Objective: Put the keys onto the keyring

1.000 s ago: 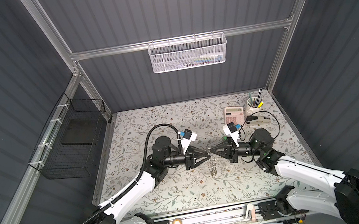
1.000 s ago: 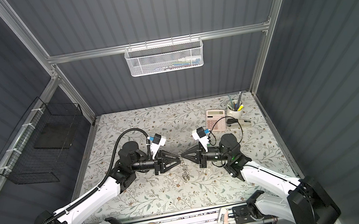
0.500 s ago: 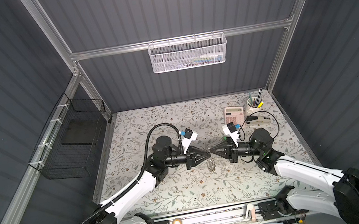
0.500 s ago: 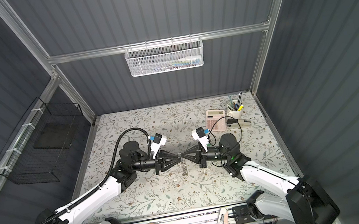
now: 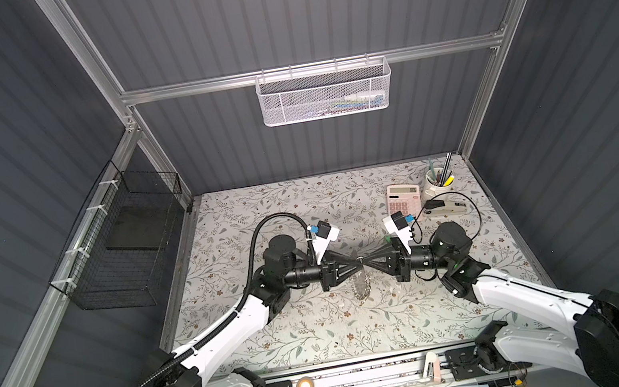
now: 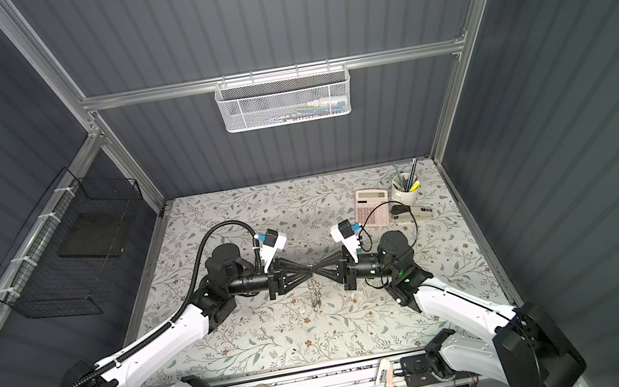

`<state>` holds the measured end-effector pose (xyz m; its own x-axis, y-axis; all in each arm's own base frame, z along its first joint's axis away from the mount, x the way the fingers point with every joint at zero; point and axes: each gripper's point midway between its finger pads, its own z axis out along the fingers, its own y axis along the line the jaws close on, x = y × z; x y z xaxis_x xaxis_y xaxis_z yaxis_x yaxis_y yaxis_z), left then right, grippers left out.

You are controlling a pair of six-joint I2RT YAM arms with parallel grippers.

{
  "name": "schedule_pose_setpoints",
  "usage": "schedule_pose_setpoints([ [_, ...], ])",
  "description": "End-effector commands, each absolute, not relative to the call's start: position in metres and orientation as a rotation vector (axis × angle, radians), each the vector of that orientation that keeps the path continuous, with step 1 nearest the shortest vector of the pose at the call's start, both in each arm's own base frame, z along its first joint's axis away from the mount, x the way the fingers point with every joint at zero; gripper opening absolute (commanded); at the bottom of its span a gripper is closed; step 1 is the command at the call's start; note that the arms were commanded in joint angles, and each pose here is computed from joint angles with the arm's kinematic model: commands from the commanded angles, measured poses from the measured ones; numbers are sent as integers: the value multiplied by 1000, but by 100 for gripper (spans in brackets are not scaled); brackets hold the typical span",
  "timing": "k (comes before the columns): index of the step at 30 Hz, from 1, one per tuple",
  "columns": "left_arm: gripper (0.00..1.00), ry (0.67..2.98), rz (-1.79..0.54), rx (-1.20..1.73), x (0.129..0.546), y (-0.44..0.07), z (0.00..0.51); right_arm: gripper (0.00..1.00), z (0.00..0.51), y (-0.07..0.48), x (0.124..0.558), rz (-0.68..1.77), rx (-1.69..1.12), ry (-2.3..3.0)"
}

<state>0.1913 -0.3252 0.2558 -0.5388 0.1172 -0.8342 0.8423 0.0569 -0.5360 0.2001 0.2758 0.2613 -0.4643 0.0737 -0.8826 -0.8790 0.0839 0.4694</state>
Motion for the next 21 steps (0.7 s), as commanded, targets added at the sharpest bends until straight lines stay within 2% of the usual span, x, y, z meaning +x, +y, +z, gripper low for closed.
schedule_pose_setpoints([
  [1,24,1684,-1547,974,194,-331,273,0,271,277,196,1510,-855,1506],
  [4,15,1681,-1551,974,194,-331,273,0,272,277,195,1510,-860,1501],
  [7,12,1681,-1559,977,193,-332,273,0,264,279,199,1517,-853,1529],
  [12,13,1687,-1571,982,192,-332,272,0,263,279,200,1520,-853,1534],
  [14,20,1694,-1572,980,192,-332,271,0,263,280,199,1522,-855,1535],
  [17,23,1697,-1568,980,192,-332,270,0,263,280,200,1522,-855,1534],
  [18,23,1695,-1566,980,192,-332,270,0,263,280,200,1522,-855,1534],
  [21,13,1691,-1564,980,192,-332,272,0,263,280,199,1522,-856,1533],
])
